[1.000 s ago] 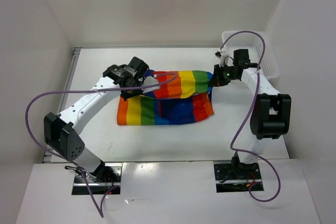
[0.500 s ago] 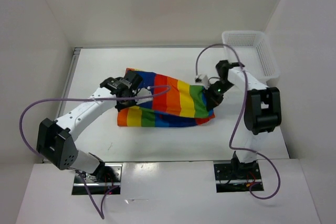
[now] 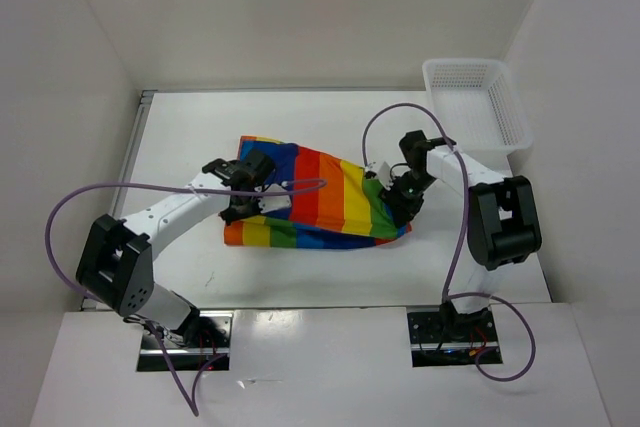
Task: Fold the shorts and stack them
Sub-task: Fold the shorts
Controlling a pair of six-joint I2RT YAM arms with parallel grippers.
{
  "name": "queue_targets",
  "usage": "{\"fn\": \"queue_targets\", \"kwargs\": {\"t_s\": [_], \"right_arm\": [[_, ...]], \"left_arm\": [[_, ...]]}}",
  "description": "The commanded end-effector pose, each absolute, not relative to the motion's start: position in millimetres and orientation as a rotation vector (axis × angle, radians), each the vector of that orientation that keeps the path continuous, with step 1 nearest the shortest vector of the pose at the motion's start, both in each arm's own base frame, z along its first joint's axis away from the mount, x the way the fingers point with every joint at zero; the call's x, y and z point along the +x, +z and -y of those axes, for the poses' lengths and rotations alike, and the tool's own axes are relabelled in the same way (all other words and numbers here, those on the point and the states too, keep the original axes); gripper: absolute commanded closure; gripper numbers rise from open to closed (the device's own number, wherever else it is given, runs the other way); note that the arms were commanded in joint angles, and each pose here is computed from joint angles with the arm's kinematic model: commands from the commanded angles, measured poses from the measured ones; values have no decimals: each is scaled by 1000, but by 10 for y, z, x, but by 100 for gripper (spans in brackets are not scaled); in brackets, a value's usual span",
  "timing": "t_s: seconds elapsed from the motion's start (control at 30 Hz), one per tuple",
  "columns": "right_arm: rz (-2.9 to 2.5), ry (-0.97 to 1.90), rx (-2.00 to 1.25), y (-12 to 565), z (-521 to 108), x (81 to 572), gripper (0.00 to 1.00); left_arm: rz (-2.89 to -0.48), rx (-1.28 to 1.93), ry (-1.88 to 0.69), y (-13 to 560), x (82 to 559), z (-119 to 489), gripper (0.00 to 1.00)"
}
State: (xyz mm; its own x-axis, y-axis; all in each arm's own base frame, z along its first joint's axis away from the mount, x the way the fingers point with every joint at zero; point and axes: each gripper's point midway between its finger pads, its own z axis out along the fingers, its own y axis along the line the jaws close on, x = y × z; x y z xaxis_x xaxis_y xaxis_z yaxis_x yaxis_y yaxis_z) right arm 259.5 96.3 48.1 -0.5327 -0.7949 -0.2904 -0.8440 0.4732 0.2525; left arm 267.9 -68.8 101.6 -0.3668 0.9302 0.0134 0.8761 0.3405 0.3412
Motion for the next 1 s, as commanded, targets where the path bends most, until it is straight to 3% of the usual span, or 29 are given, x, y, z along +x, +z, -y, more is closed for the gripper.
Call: {"fn": "queue_targets", "kwargs": {"t_s": [0.0,0.03,0.07,0.1,0.13,0.2,0.3,0.37,0.5,0.63,0.73,0.97], "right_arm": [[-2630,388,-1390,407,-776,2663,58],[-2643,369,-1376,416,-750,2643,51],[-2627,332,-1345,451,-745,2712,34],[-2635,333,-1331,452,-748,2709,25],[-2640,326,-1287,497,-721,2723,19],[-2629,292,-1230,603,-650,2787,18],[-2575,283,-1108,907,-534,2935,18],[-2550,271,-1023,1078,-423,3007,17],[-2453,313,-849,1326,-456,3196,15],[-2500,467,-697,1180,-713,3330,15],[-2482,497,-644,1187,-808,3425,15],[-2515,469,-437,924,-944,3626,12]], "left_arm": [[-2471,1736,463,924,2502,533,92],[-2466,1761,462,895,2464,550,84],[-2469,1797,440,886,2396,573,67],[-2475,1804,409,906,2373,597,59],[-2478,1809,374,936,2356,631,50],[-2473,1907,235,1025,2186,716,33],[-2399,2013,38,1345,2028,846,31],[-2305,1962,83,1631,2176,903,28],[-2183,1569,255,2041,3013,1080,17],[-2358,1365,182,1549,3327,1310,18],[-2471,1325,218,1107,3184,1155,18],[-2715,1016,147,709,3016,815,18]]}}
